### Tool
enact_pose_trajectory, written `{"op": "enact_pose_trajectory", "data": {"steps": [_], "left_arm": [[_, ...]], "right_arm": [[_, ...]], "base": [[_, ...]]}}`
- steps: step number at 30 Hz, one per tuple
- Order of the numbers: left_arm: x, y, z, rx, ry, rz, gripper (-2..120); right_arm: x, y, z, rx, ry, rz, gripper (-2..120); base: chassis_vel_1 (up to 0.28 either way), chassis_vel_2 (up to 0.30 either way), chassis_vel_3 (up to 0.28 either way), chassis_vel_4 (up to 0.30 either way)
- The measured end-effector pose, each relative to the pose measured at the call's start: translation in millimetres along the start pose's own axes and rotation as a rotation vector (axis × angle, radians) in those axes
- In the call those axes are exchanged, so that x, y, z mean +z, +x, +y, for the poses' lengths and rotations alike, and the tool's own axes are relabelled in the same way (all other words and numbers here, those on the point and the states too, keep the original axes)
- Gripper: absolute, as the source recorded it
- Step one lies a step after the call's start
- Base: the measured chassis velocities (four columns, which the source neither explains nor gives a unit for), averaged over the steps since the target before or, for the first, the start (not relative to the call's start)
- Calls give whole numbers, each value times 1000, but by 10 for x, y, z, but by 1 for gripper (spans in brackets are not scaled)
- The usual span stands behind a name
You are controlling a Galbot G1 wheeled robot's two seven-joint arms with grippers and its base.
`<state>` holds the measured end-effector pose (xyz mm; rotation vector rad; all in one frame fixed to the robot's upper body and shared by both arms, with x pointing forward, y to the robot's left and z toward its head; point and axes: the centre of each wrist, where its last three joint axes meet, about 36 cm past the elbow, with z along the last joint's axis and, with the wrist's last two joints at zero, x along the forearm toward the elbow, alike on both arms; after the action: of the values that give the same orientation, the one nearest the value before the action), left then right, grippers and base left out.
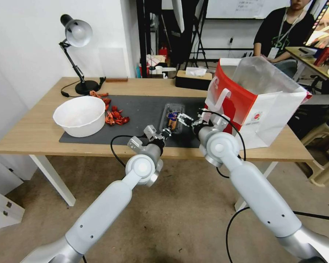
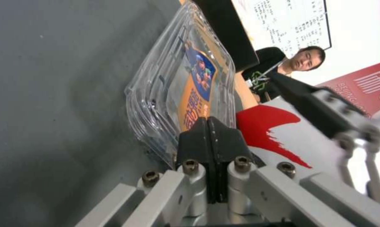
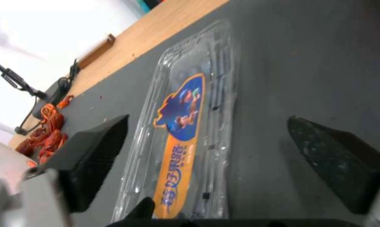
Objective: Close the takeout container lid, then place the container into the takeout bag.
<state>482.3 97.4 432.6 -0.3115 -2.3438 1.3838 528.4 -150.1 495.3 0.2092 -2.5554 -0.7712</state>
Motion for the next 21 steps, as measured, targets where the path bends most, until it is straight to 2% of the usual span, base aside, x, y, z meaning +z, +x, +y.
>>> {"op": "enact_pose_trajectory", "data": {"steps": [6,8,10,12,14,16,18,20,21], "left_arm": [[-13,7,2,1,-4,-2,0],[-16,10,2,1,-4,-2,0],[-16,12,2,1,-5,-3,0],[-18,16,6,1,-5,-3,0],[-19,17,7,1,-5,-4,0],[-26,20,11,1,-7,-5,0],[-26,21,12,1,-8,-5,0],[-24,24,15,2,-13,-8,0],[-24,24,15,2,-13,-8,0]], "right_arm": [[71,-110,33,11,4,9,80],[111,-169,39,19,6,13,70],[120,-179,39,19,8,13,68],[155,-222,46,22,11,17,53],[159,-229,49,23,11,17,52],[171,-247,58,23,13,16,39],[173,-249,58,23,14,15,38],[178,-255,57,25,16,14,26],[178,-255,57,25,16,14,26]], "base": [[0,0,0,0],[0,0,0,0],[0,0,0,0],[0,0,0,0],[0,0,0,0],[0,0,0,0],[0,0,0,0],[0,0,0,0],[0,0,0,0]]}}
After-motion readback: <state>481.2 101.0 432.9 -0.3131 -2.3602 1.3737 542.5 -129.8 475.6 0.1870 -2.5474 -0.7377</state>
